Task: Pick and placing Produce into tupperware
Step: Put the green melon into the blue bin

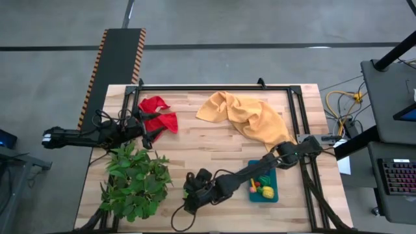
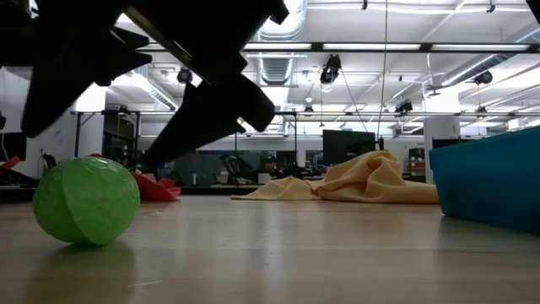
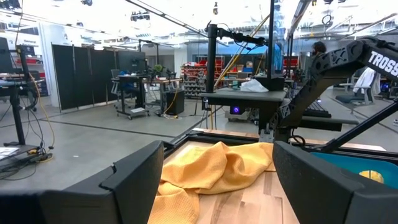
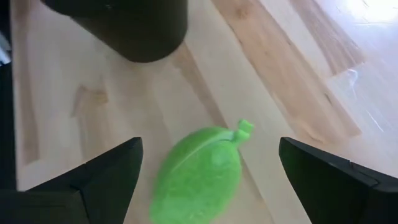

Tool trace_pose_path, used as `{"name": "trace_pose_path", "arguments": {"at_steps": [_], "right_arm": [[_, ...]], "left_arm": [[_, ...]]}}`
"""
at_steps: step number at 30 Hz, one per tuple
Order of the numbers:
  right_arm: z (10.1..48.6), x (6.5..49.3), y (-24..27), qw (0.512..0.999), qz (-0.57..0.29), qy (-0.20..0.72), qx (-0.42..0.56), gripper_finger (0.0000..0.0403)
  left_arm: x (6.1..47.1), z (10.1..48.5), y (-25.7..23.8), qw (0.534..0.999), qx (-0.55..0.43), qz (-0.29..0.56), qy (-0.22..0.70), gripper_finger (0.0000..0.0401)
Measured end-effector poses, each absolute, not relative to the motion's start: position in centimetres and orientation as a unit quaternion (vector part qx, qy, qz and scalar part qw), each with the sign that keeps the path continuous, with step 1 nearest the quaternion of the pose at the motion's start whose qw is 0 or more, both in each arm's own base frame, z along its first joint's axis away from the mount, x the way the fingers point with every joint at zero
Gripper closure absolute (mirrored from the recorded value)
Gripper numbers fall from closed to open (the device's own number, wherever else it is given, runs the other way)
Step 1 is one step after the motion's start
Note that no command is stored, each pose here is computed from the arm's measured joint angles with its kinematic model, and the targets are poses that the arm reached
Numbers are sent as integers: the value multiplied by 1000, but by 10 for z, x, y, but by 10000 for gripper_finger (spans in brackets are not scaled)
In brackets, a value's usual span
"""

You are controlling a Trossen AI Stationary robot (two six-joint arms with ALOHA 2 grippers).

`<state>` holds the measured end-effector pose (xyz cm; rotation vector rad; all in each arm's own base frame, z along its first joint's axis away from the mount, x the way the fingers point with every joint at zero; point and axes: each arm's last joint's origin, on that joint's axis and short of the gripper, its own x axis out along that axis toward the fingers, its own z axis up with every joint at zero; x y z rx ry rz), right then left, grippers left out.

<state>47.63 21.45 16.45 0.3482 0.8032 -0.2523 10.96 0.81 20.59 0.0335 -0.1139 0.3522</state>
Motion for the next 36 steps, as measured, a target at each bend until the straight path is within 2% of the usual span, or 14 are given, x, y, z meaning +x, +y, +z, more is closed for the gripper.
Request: {"name": "trace_pose_path", "arguments": {"at_steps": [16,36], "right_arm": [[141,474,210,895,-131,382,186,35],[134,475,203,894,-127,385,188,35]], "left_arm": [[110,206,8,983,17,175,-56,113],[110,206,8,983,17,175,-56,113]]}}
